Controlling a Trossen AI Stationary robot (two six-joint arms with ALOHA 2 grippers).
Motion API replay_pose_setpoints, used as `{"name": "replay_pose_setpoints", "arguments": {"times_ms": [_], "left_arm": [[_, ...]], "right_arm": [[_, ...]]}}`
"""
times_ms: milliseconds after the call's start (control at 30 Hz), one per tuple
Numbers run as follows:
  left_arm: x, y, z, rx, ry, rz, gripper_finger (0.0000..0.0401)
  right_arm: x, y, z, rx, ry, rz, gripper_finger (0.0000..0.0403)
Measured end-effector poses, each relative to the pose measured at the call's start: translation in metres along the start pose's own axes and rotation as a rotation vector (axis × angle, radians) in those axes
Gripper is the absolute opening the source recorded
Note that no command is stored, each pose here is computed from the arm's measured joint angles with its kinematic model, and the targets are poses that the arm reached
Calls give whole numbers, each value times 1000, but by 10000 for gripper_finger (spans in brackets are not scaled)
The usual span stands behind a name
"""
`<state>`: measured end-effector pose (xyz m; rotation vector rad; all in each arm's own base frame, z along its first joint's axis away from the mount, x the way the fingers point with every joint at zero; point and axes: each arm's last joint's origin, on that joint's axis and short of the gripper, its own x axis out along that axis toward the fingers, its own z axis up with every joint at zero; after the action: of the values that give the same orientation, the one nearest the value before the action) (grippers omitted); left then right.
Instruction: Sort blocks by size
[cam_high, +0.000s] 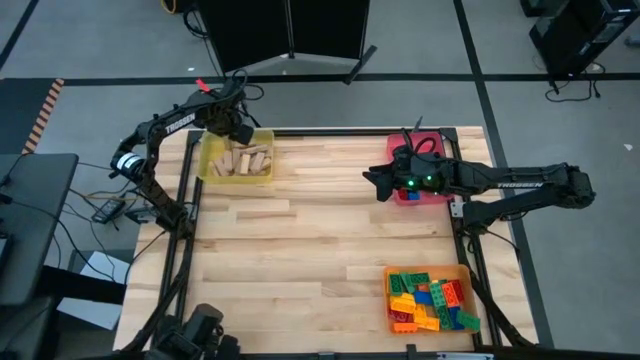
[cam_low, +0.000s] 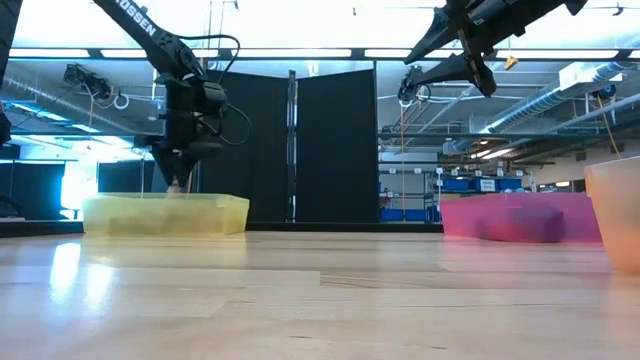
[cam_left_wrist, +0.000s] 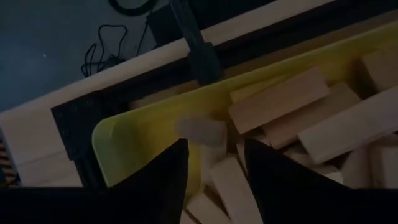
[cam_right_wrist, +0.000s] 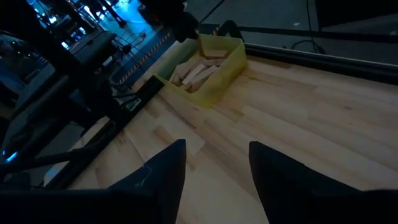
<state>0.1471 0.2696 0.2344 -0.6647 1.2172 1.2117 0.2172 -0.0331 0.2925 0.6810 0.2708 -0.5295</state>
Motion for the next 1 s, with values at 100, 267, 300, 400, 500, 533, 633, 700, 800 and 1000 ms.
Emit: {"name": "replay_pose_setpoints", "arguments": {"times_ms": [100,267,300,400,500,533,633,700,800,1000], "left_arm": [[0,0,0,-1,-3,-1,178],[0,0,2,16,-18,-2,193],[0,0,2,21,-18,-2,194],[-4,-1,3,24,-26,-5,194],[-19,-1,3,22,-86,-19,194],[-27,-1,2,17,-120,-27,194],[-53,1,-3,-18,-218,-51,194],[-72,3,-11,-57,-274,-57,195],[-100,3,-26,-102,-351,-88,195],[-147,-25,-69,-136,-435,-215,191]], "right_arm": [[0,0,0,0,0,0,189],[0,0,0,4,-6,-6,184],[0,0,0,4,-9,-10,183],[0,0,0,4,-11,-11,182],[0,0,0,5,-12,-10,181],[0,0,0,5,-12,-10,181],[0,0,0,4,-12,-11,182],[0,0,0,-6,-11,-11,182],[0,-1,0,-41,-6,-16,181],[0,-1,-1,-149,0,-19,175]]}}
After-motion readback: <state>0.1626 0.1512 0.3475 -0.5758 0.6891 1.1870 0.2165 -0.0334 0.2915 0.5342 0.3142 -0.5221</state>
